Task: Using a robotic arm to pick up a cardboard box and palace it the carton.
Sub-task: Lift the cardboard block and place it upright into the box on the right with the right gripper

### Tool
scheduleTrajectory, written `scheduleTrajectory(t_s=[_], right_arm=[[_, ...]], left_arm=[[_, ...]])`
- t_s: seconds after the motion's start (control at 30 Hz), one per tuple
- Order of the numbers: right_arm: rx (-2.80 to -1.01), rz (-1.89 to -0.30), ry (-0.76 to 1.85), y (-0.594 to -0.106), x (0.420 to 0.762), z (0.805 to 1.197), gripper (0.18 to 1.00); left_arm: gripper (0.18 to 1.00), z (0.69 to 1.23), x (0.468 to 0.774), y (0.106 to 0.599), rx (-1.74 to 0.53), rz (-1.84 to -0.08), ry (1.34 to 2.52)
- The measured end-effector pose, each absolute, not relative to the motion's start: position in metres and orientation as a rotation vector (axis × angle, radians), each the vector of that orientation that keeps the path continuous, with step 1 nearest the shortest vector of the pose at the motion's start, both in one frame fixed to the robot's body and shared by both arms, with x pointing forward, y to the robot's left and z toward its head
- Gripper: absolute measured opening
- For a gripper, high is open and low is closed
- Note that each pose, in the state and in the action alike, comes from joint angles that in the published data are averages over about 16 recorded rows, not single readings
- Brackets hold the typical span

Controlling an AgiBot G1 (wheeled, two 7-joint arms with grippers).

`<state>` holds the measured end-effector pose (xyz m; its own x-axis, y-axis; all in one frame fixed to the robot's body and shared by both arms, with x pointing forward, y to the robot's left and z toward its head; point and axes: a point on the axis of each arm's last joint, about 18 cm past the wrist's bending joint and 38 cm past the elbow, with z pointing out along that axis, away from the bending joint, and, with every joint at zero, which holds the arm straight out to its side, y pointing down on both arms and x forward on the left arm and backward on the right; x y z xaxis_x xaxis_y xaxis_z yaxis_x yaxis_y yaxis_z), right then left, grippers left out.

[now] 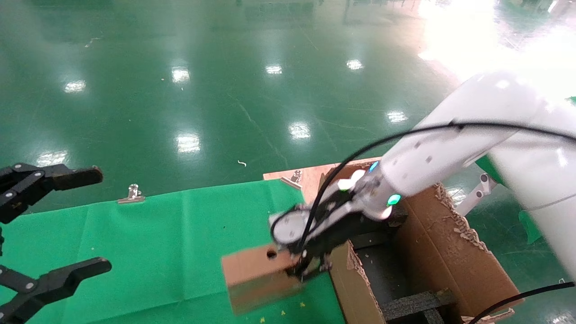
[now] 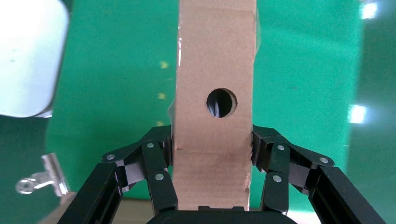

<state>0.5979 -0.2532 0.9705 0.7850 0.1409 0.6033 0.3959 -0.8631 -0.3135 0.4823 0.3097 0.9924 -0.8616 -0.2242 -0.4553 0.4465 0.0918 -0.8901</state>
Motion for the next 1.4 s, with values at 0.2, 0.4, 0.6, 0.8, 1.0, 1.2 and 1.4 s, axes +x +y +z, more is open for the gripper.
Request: scheduleTrajectory(t_s=[0.2, 0.4, 0.6, 0.8, 1.0, 1.2, 1.4], right_arm=[[-2.470, -0.916, -0.398, -0.267, 0.591, 1.024, 0.410], [-2.387, -1.030, -0.384, -0.283, 0.576, 1.080, 0.406], [-2.339, -1.122, -0.335, -0.308, 0.558, 1.118, 0.402], [-2.364, -1.191, -0.220, -0.348, 0.542, 1.129, 0.399], [-2.446, -1.237, -0.037, -0.403, 0.524, 1.116, 0.396], [-2.516, -1.232, 0.159, -0.453, 0.504, 1.090, 0.393], [-2.548, -1.198, 0.303, -0.483, 0.490, 1.066, 0.391]], left_arm=[[0.971, 0.992, 0.482, 0.310, 0.218, -1.821, 1.892], [0.994, 0.992, 0.482, 0.310, 0.218, -1.821, 1.892], [1.001, 0.992, 0.482, 0.310, 0.218, -1.821, 1.892], [1.001, 0.992, 0.482, 0.310, 0.218, -1.821, 1.892], [1.001, 0.992, 0.482, 0.310, 0.218, -1.821, 1.892], [1.001, 0.992, 0.482, 0.310, 0.218, -1.821, 1.892], [1.001, 0.992, 0.482, 0.310, 0.217, -1.821, 1.892]])
